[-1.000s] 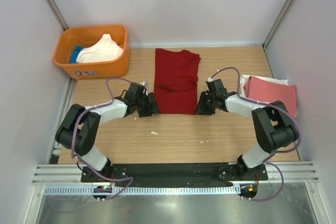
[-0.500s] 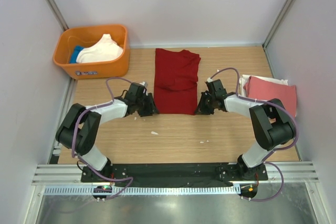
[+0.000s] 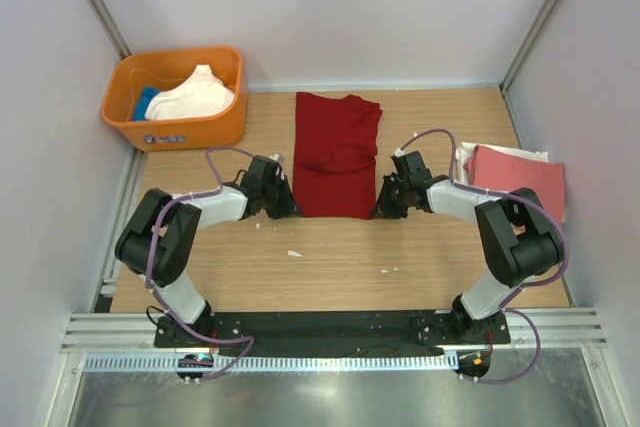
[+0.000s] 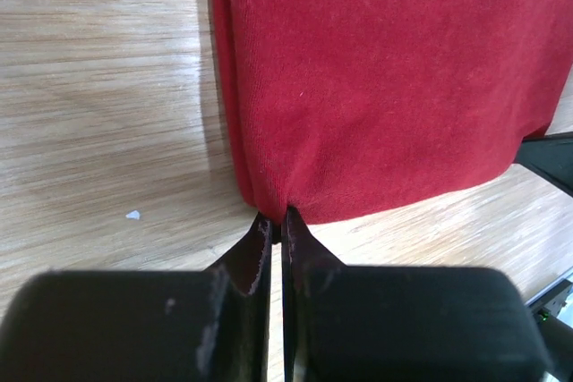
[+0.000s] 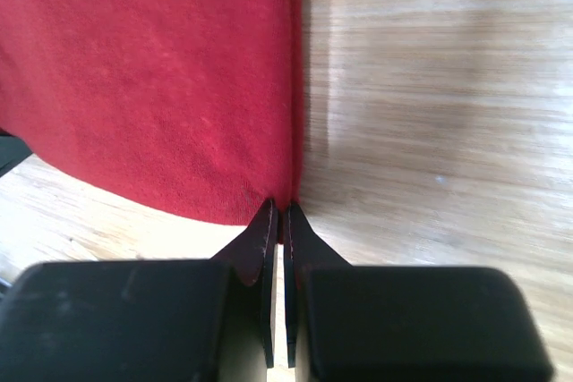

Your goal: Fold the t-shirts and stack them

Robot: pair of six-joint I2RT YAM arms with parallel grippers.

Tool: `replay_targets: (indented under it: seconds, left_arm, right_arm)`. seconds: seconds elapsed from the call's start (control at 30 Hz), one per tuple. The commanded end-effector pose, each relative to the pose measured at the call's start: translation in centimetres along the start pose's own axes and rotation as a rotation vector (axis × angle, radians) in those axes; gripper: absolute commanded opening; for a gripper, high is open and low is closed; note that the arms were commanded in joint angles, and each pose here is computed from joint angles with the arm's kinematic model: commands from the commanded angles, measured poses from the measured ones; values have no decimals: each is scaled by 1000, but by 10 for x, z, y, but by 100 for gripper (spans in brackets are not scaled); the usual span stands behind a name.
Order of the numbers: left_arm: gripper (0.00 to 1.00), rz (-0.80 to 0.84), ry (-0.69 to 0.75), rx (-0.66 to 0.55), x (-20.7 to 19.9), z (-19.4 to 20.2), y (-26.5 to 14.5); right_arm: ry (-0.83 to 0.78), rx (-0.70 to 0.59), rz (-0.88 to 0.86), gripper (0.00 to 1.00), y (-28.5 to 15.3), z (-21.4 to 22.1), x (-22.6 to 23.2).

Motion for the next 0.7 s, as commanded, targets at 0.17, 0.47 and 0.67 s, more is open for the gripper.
replay_targets:
  seconds: [0.17,0.47,0.67]
  left_arm:
    - [0,-7,84,-90,-32,-55,-47]
    - [0,8,46,-40,-17,-3,-56]
    - [0,10,54,-2,-14,39,-51]
  right_arm:
    - [-57,-108,-55,1,-47,-46,58]
    - [-8,-67,-15,1,-50,3,9]
    - [17,-23,5,1,-50,34,-20]
Point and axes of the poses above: each gripper's point midway between its finger pads, its own y axis out along the fingers, its own x axis along the line the jaws close on, z = x × y, the point moved 8 cm from there along -y, back along the fingers, and after that the axes turned 12 degrees about y, right-handed, at the moved point
